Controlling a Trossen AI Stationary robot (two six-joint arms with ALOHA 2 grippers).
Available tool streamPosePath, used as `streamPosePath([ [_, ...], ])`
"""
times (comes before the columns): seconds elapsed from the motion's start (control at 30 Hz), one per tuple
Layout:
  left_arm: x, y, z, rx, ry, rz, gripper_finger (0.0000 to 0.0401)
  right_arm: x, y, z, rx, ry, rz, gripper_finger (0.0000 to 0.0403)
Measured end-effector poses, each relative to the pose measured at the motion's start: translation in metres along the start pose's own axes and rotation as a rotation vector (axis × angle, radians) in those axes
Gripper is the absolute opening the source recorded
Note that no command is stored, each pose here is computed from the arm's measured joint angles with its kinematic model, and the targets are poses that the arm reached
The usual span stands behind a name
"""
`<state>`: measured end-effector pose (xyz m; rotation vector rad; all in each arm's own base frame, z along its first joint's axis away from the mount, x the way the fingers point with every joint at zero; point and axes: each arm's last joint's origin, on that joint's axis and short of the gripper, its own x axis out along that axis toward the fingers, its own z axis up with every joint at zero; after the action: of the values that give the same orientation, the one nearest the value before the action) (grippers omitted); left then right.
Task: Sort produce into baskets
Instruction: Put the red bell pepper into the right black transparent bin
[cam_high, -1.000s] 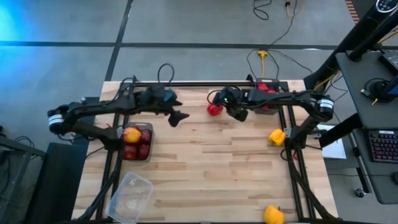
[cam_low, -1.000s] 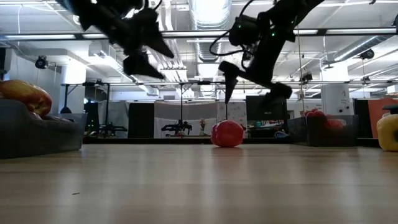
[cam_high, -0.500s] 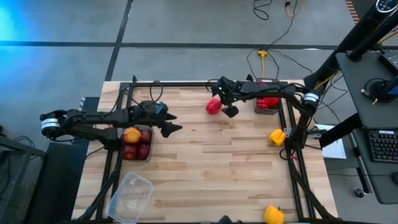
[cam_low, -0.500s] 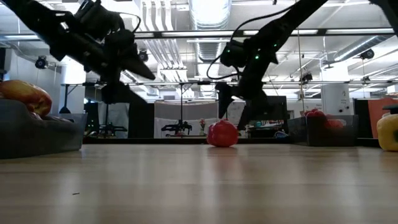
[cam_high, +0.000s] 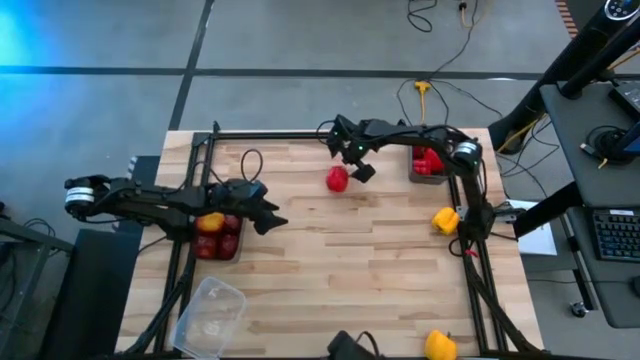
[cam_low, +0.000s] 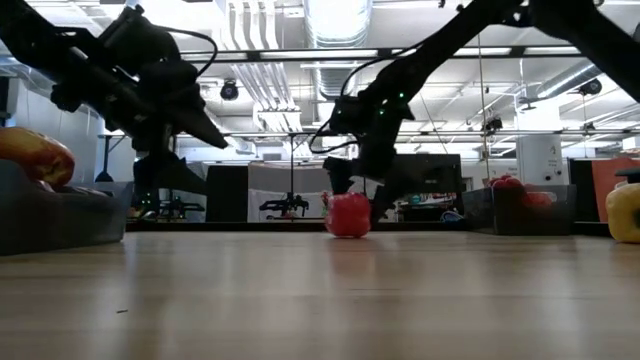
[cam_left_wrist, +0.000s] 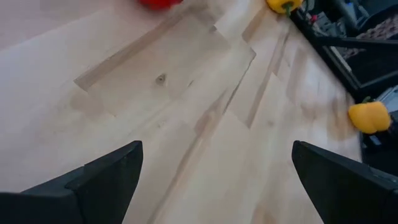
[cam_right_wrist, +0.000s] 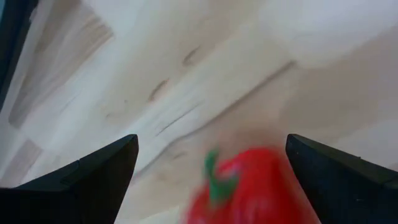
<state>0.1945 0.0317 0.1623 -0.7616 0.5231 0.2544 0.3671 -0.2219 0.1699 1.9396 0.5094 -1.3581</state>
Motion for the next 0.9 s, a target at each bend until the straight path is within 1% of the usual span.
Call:
streamPosePath([
  [0.1,0.0,-0.002,0.0,-0.01,-0.011,-0.018,0.0393,0.003,0.01,-0.002,-0.05,0.029,0.011,0.04],
  [0.17,0.0,-0.003,0.001,-0.012,-0.017,-0.023,0.0393,0.001,0.015,-0.002,-0.114,0.027,0.02,0.04],
  [0.23,-0.001,-0.004,0.002,-0.012,-0.025,-0.022,0.0393,-0.004,0.017,-0.001,-0.182,0.022,-0.006,0.04],
  [0.3,-0.001,-0.006,0.005,-0.015,-0.059,-0.004,0.0393,-0.013,0.016,0.001,-0.273,0.007,-0.062,0.04],
  [0.37,-0.002,-0.007,0.009,-0.02,-0.097,0.024,0.0393,-0.024,0.016,0.001,-0.427,-0.008,-0.103,0.04],
  [0.43,-0.002,-0.008,0.013,-0.013,-0.137,0.053,0.0393,-0.038,0.018,-0.001,-0.626,0.002,-0.133,0.04],
  [0.47,-0.003,-0.01,0.016,-0.007,-0.156,0.063,0.0393,-0.044,0.019,-0.004,-0.745,0.013,-0.146,0.04],
  [0.57,-0.004,-0.015,0.023,0.05,-0.191,0.073,0.0393,-0.06,0.02,-0.026,-1.11,0.05,-0.152,0.04],
  [0.6,-0.004,-0.017,0.025,0.071,-0.197,0.071,0.0393,-0.065,0.02,-0.036,-1.2,0.062,-0.146,0.04],
  [0.63,-0.005,-0.019,0.027,0.087,-0.204,0.067,0.0393,-0.07,0.02,-0.046,-1.264,0.075,-0.137,0.04],
  [0.7,-0.006,-0.023,0.032,0.097,-0.214,0.061,0.0393,-0.076,0.019,-0.064,-1.31,0.082,-0.108,0.04],
  [0.73,-0.006,-0.024,0.034,0.098,-0.215,0.062,0.0393,-0.078,0.019,-0.07,-1.296,0.074,-0.095,0.04],
  [0.77,-0.007,-0.026,0.036,0.1,-0.216,0.065,0.0393,-0.077,0.018,-0.076,-1.236,0.045,-0.093,0.04],
  [0.83,-0.008,-0.029,0.04,0.107,-0.217,0.085,0.0393,-0.075,0.016,-0.082,-1.032,-0.017,-0.104,0.04],
  [0.9,-0.009,-0.031,0.042,0.121,-0.213,0.112,0.0393,-0.069,0.013,-0.086,-0.835,-0.047,-0.113,0.04],
])
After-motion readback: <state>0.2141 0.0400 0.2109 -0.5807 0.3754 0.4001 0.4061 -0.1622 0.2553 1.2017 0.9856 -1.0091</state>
